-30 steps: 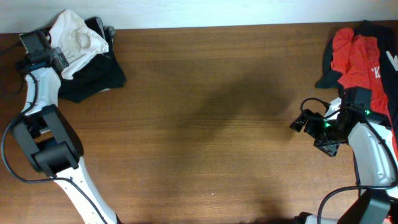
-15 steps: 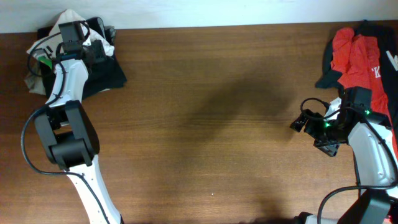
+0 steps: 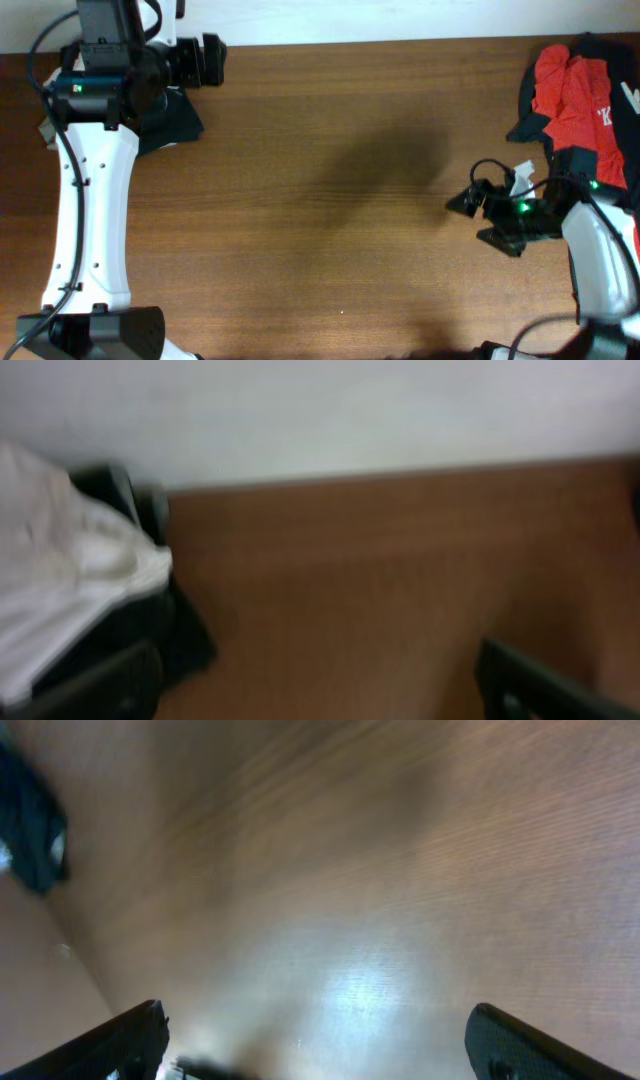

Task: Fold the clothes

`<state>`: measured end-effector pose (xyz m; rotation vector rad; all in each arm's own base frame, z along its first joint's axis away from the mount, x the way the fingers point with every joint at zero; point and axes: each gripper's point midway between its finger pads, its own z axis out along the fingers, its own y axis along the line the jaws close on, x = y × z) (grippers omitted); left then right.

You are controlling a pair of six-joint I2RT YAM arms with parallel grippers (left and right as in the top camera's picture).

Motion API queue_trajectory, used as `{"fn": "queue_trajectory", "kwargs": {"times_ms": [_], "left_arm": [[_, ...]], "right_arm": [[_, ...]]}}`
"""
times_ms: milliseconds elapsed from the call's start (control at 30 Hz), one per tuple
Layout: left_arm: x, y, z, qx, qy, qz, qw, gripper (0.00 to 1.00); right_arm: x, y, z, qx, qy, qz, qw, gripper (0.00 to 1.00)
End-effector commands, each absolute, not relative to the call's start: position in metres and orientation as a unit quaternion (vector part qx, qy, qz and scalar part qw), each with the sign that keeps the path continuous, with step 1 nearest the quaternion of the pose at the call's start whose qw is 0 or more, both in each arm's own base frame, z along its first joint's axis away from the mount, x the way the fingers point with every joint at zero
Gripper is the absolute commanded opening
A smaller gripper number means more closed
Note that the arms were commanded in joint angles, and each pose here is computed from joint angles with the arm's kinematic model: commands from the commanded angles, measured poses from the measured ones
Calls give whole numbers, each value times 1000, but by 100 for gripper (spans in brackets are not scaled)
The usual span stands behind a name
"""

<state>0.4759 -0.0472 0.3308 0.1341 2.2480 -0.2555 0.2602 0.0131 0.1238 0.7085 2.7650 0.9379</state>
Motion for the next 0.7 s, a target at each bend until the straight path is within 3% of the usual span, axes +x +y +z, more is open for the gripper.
{"fn": "queue_trajectory", "kwargs": {"times_ms": [0, 100, 200, 300, 400, 567, 667], "left_arm": [[466, -50, 320, 53, 910, -108, 396, 99], [465, -50, 319, 52, 911, -108, 394, 99], [465, -50, 319, 52, 911, -108, 394, 99], [465, -50, 319, 53, 911, -108, 394, 99], [465, -50, 319, 52, 911, -108, 394, 99], [465, -50, 319, 52, 911, -108, 394, 99], [465, -50, 319, 52, 911, -108, 394, 99]], "right_arm": [[231, 32, 182, 147, 922, 317, 167, 99], [182, 52, 238, 101, 902, 296, 298, 99], [155, 61, 262, 94, 876, 283, 379, 99], [143, 58, 256, 99, 883, 258, 379, 99], [143, 51, 260, 91, 880, 223, 410, 99], [157, 50, 299, -38, 792, 153, 590, 99], [192, 47, 277, -46, 732, 140, 665, 99]]}}
